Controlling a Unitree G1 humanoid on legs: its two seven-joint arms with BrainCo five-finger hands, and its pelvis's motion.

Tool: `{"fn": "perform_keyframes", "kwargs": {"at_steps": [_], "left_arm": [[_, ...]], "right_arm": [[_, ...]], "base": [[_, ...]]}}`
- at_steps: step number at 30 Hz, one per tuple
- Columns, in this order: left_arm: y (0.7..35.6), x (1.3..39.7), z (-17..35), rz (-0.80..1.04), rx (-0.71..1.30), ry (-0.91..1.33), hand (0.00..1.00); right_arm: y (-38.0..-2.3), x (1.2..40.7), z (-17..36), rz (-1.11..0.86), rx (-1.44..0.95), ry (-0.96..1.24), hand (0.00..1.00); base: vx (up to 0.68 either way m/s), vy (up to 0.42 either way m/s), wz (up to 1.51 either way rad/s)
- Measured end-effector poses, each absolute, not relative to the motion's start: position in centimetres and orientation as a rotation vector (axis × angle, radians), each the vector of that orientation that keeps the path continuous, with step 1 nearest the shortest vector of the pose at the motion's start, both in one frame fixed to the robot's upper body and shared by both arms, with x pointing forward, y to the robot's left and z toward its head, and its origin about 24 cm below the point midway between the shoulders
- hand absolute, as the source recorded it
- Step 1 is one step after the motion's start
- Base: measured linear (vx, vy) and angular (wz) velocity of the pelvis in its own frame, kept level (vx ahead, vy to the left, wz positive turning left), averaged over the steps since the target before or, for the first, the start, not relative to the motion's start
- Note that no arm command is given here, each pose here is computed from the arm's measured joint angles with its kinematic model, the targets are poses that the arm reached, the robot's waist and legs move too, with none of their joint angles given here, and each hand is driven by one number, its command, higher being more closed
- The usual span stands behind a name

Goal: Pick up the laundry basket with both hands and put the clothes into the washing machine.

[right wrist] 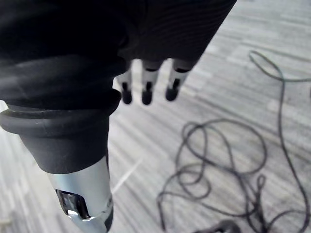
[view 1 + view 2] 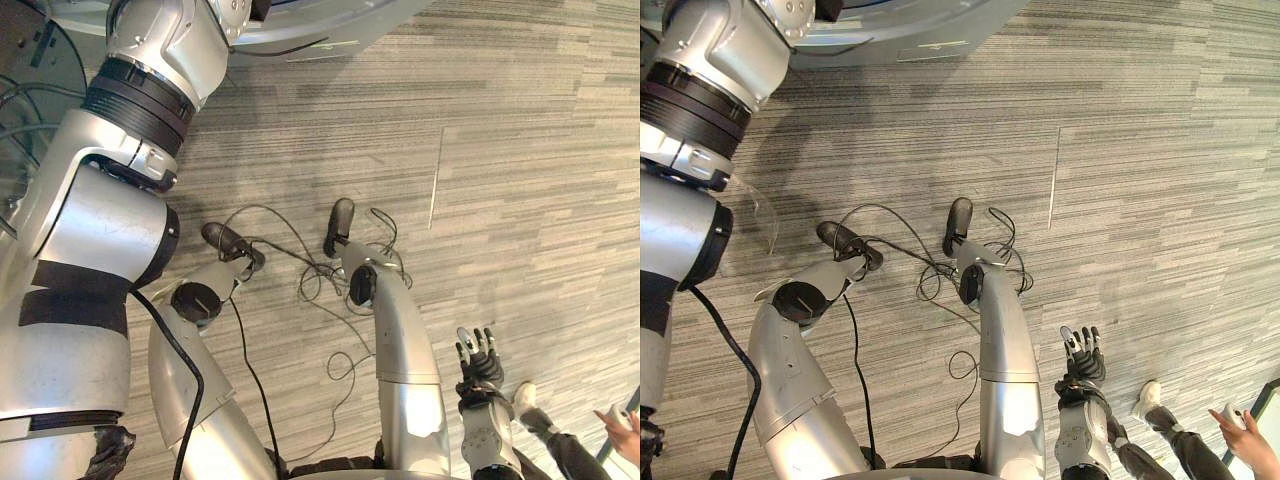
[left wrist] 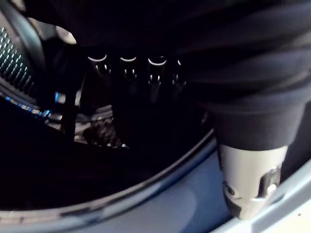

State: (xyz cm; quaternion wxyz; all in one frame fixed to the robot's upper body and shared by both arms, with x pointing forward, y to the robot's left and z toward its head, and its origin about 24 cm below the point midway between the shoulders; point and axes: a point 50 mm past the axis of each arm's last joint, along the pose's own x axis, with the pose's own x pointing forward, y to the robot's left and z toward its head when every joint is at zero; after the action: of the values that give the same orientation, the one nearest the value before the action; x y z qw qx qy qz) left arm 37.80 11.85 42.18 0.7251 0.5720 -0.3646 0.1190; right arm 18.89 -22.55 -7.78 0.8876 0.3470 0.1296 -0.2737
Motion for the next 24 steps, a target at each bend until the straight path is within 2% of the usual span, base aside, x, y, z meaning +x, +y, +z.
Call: {"fn": "perform_keyframes", "kwargs": {"at_steps": [4,5,7,8,9,10,12,19,22,24], "left_arm": [[15.2,40.2,38.7,0.25,0.847,-0.586,0.0],[15.4,40.9,37.2,0.198,0.65,-0.512,0.0],[15.1,41.1,36.4,0.124,0.264,-0.503,0.0],[14.8,40.9,36.8,0.064,-0.001,-0.508,0.0],[14.7,40.8,37.0,0.041,-0.094,-0.512,0.0],[14.4,40.6,37.4,-0.007,-0.306,-0.522,0.0],[14.4,40.4,37.7,-0.028,-0.45,-0.538,0.0],[14.4,39.9,36.1,-0.048,-0.729,-0.568,0.0],[13.4,39.2,32.3,-0.088,-0.84,-0.567,0.0],[12.7,38.9,27.8,-0.079,-0.869,-0.493,0.0]], "right_arm": [[-22.1,18.6,-8.3,-0.579,0.759,0.3,0.0],[-21.9,18.5,-8.6,-0.584,0.771,0.315,0.0],[-21.5,18.2,-9.0,-0.592,0.782,0.336,0.0],[-21.3,18.2,-9.1,-0.592,0.787,0.34,0.0],[-21.3,18.2,-9.1,-0.59,0.787,0.342,0.0],[-21.1,18.2,-9.1,-0.593,0.782,0.351,0.0],[-21.1,18.2,-9.3,-0.617,0.775,0.366,0.0],[-20.8,18.4,-9.2,-0.601,0.755,0.376,0.0],[-20.4,18.8,-8.8,-0.575,0.744,0.371,0.0],[-20.6,19.2,-8.4,-0.554,0.721,0.355,0.0]], "base": [[-0.07,0.011,-0.01],[-0.06,0.024,0.06],[-0.05,0.034,0.08],[-0.04,0.039,0.04],[-0.05,0.051,0.01],[-0.05,0.051,0.02],[-0.05,0.048,0.05],[-0.06,0.02,0.11],[-0.06,0.0,0.35],[-0.04,-0.002,0.31]]}}
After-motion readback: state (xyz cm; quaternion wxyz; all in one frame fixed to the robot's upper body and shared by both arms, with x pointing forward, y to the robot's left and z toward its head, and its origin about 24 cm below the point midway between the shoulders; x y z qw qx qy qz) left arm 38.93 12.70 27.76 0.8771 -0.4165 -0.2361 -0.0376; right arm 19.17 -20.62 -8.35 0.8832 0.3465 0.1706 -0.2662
